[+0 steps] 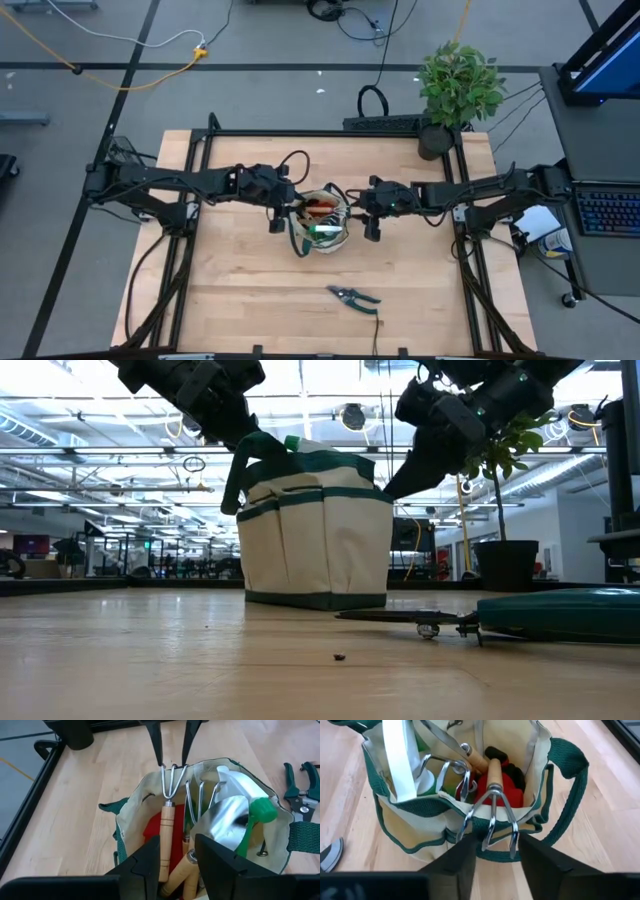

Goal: Pick & Place Garden tools in Gardening bag
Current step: Put the brown hand rake into the white gardening bag, then put the green shear scissors into the white gardening bag

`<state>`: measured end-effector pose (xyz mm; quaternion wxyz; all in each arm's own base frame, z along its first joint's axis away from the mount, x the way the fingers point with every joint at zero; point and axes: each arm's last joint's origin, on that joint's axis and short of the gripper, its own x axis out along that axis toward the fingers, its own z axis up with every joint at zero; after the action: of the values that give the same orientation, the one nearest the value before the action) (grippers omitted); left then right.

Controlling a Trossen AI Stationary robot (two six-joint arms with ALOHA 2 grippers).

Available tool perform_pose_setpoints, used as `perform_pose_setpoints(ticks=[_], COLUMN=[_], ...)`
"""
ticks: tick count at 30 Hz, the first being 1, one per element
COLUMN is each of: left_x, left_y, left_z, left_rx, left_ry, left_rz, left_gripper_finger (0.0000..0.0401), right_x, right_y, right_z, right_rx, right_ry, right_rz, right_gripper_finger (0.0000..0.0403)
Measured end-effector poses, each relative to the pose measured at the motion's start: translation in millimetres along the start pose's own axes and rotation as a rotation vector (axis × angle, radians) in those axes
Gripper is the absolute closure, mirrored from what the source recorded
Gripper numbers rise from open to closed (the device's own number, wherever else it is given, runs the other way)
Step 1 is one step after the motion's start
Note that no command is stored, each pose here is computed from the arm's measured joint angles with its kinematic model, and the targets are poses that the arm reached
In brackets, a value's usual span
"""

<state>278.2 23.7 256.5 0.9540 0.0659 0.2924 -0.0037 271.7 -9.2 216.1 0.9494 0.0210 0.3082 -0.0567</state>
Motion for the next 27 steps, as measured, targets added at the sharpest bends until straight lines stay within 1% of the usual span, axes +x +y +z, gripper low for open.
perform_pose_setpoints(ticks=[4, 9, 10, 14, 17, 21, 23, 27], left_x=[0.0, 0.0, 0.0, 0.0, 0.0, 0.0, 0.0, -0.2], left_y=[0.0, 0.0, 0.0, 0.0, 0.0, 0.0, 0.3, 0.9], left_z=[0.0, 0.1, 0.1, 0.2, 0.2, 0.6, 1.7, 5.9], left_rx=[0.002, 0.004, 0.004, 0.004, 0.006, 0.028, 0.031, 0.033], left_ry=[0.000, -0.001, -0.001, -0.002, -0.002, -0.006, -0.017, -0.061], left_rz=[0.000, 0.000, 0.001, 0.001, 0.001, 0.001, 0.004, 0.011], left_gripper_finger=[0.0272, 0.0272, 0.0272, 0.0272, 0.0272, 0.0272, 0.0272, 0.0272], right_x=[0.0, 0.0, 0.0, 0.0, -0.3, -1.3, -1.9, 1.1], right_y=[0.0, -0.3, -0.2, -0.1, 0.4, 2.2, 2.6, 2.4], right_z=[0.1, 0.1, 0.1, 1.7, 7.3, 15.8, 18.6, 16.9], right_rx=[0.000, 0.000, 0.000, 0.001, 0.005, -0.005, -0.007, -0.007], right_ry=[-0.001, -0.001, -0.001, -0.017, -0.075, -0.162, -0.192, -0.180], right_rz=[0.000, -0.004, -0.003, -0.001, 0.006, 0.060, 0.067, 0.060], right_gripper_finger=[0.0316, 0.0386, 0.0394, 0.0393, 0.0400, 0.0402, 0.0402, 0.0402])
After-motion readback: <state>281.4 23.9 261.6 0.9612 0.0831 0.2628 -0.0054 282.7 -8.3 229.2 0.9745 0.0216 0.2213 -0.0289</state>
